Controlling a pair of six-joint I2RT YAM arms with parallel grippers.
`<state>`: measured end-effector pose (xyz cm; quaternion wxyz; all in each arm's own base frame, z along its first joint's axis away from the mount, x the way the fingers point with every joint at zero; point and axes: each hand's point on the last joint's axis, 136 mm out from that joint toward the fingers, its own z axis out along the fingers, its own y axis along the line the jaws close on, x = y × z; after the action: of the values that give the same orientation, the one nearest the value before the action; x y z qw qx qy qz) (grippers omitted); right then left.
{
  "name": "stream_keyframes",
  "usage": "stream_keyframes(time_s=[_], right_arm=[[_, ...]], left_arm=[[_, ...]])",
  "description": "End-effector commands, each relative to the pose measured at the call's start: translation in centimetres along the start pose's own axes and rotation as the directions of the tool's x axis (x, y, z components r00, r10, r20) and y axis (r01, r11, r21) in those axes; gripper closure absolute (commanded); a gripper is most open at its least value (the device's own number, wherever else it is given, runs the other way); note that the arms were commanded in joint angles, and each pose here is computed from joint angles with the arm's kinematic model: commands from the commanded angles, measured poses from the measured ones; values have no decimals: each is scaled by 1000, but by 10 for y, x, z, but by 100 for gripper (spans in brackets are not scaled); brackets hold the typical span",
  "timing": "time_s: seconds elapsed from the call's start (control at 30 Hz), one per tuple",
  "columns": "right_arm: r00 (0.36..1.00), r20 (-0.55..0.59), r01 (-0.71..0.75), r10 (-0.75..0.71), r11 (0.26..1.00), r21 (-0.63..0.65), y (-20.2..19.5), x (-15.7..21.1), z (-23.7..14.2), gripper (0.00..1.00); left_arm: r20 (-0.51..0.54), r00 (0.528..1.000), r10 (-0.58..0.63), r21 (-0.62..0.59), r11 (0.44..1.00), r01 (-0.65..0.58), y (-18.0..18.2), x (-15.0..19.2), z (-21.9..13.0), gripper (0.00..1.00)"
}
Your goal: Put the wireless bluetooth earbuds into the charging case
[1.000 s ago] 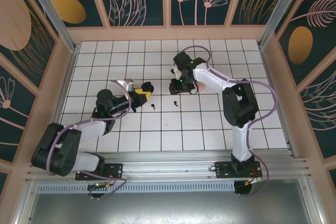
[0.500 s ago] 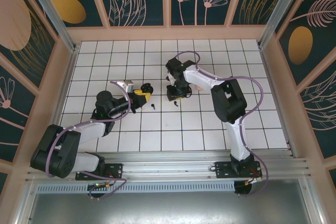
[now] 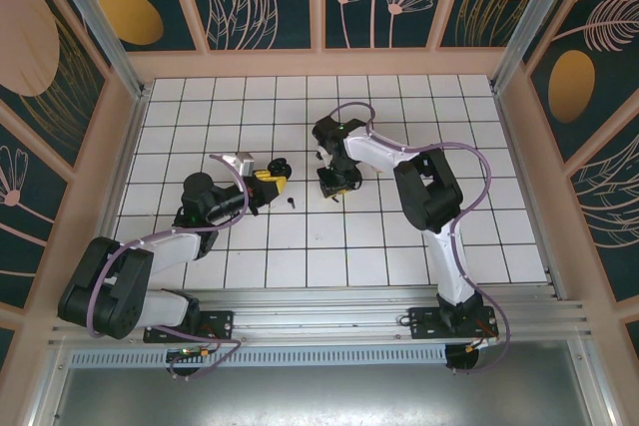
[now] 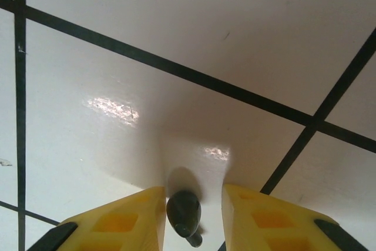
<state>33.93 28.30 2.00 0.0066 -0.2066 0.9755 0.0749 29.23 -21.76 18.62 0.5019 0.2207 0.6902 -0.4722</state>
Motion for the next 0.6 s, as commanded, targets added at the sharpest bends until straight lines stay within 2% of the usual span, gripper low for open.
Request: stream_keyframes(time_s=[0.0,0.43,0.57], right_arm=[[1000,-2,2,-1,1000,22,2,-4,3,71],[1000,-17,-16,16,999,30,1,-3,9,77],[999,-21,-30,31,999,41,0,-1,5,74]], left_arm=[[33,999,33,11,999,-34,-4,-9,-2,84],[27,999,34,7,999,-34,-3,-9,-2,84],[26,999,34,7,999,-34,-3,-9,-2,84]])
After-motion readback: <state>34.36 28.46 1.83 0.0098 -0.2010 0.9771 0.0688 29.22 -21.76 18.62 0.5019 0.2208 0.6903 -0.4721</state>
